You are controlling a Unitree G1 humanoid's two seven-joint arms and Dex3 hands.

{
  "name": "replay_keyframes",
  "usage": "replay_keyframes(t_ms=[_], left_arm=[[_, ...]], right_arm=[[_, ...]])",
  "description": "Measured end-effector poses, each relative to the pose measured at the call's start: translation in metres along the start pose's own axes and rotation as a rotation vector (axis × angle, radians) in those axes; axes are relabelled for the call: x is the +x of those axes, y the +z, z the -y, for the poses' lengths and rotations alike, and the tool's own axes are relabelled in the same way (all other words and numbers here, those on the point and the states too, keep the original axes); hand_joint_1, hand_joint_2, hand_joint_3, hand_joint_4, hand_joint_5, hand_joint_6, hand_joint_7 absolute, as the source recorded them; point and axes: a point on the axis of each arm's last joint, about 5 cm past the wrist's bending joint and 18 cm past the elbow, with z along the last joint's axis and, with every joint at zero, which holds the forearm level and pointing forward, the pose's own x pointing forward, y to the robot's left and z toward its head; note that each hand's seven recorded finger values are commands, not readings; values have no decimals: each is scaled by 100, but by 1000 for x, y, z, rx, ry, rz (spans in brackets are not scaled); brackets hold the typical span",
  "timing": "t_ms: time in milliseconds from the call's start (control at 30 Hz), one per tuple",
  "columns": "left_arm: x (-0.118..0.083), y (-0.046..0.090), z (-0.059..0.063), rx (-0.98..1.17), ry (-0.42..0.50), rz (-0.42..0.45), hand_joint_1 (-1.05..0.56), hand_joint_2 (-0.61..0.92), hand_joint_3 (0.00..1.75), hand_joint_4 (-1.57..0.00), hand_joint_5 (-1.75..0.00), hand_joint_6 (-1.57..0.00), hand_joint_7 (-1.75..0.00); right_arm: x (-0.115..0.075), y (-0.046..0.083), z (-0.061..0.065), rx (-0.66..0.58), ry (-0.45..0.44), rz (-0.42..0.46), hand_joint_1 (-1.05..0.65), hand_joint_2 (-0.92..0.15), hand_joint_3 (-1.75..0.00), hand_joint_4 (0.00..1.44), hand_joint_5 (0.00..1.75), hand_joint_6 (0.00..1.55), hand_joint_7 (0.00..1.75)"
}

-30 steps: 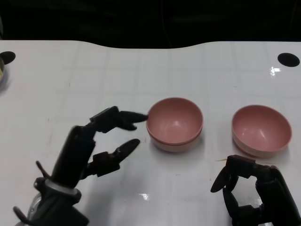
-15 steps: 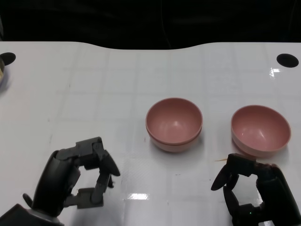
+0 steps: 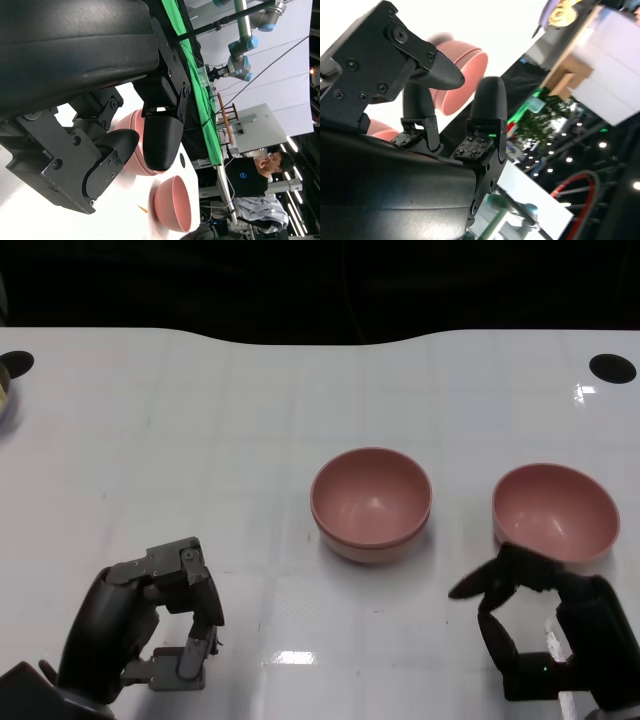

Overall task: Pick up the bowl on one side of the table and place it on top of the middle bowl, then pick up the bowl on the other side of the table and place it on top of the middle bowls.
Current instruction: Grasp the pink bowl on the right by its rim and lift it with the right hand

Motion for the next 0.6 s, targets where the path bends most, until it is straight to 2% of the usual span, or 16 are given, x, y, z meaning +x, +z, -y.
replay_keyframes(t_ms=[67, 167, 200, 267, 333, 600], left_arm=[[1, 0, 0, 1, -3, -5, -2, 35, 151, -95, -175, -83, -163], [1, 0, 0, 0, -12, -10, -2, 36, 150, -94, -175, -82, -163], [1, 0, 0, 2, -12, -11, -2, 36, 150, -94, -175, -82, -163], [1, 0, 0, 4, -11, -14, -2, 36, 150, -94, -175, -82, -163], [2, 0, 0, 2, -10, -11, -2, 36, 150, -94, -175, -82, -163], [3, -1, 1, -1, -22, -9, -2, 37, 151, -94, -175, -82, -163]], right_arm=[[2, 4, 3, -28, -8, -27, -18, -47, -84, 30, 114, 36, 77], [6, 11, 11, -115, -27, -69, -27, -72, -32, 16, 111, 21, 70], [8, 13, 13, -148, -31, -80, -29, -75, -22, 12, 110, 19, 69], [10, 18, 17, -207, -34, -108, -34, -79, -10, 6, 108, 16, 64], [12, 22, 19, -263, -33, -146, -36, -80, -5, 3, 104, 14, 60], [15, 28, 30, -482, -15, -239, -41, -78, 0, 6, 85, 20, 39]])
